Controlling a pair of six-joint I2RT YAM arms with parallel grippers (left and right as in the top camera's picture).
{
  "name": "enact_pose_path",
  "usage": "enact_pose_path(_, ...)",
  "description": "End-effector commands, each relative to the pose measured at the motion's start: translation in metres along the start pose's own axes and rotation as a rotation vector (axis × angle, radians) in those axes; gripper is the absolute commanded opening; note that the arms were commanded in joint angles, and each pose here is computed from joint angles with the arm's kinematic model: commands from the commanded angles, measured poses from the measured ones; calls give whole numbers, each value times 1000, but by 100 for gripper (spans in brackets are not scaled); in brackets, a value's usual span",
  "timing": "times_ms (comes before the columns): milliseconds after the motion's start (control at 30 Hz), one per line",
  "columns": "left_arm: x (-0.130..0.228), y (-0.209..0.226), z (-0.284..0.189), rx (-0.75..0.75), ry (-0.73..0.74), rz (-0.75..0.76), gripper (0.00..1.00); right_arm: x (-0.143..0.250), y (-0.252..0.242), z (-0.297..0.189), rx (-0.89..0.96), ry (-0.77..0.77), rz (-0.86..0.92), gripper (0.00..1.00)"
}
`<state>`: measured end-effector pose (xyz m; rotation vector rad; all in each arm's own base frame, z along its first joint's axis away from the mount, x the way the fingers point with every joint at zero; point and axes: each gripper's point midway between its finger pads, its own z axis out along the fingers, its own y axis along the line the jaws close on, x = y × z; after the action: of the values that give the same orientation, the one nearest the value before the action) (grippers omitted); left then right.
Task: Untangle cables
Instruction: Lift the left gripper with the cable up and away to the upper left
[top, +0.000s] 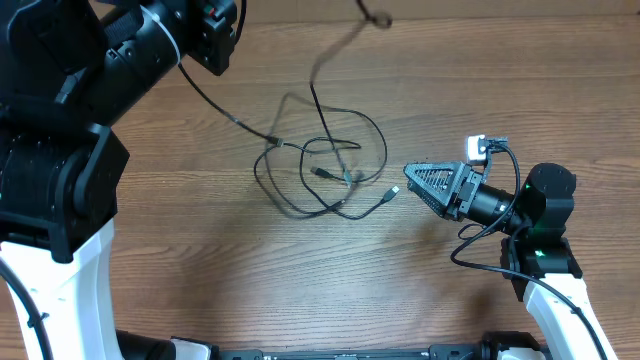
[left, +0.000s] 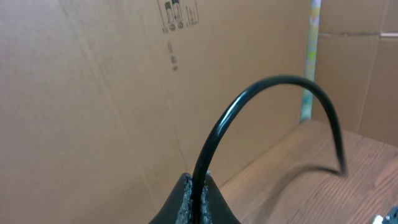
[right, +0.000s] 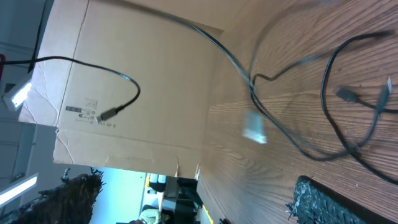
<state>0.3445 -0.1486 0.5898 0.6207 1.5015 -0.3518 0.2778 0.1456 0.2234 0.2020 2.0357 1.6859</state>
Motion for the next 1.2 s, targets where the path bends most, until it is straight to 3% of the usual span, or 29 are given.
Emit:
enact_pose_path(0, -12, -1, -2, 3, -43, -39, 4, -2, 5, -1, -7, -5, -26, 100)
enact_pose_path(133, -23, 2, -3, -7, -87, -38, 4, -2, 5, -1, -7, -5, -26, 100)
enact_pose_path(267, -22, 20, -4, -110, -81, -39, 4, -1, 6, -1, -10, -2, -26, 100)
enact_pose_path(533, 5, 66, -15, -398, 31, -68, 4, -1, 6, -1, -11, 1, -26, 100)
enact_pose_path(833, 29, 94, -17, -547, 111, -104, 4, -1, 6, -1, -11, 1, -26, 100)
enact_pose_path(1167, 92, 158, -3, -660, 181, -404, 4, -1, 6, -1, -11, 0, -26, 100)
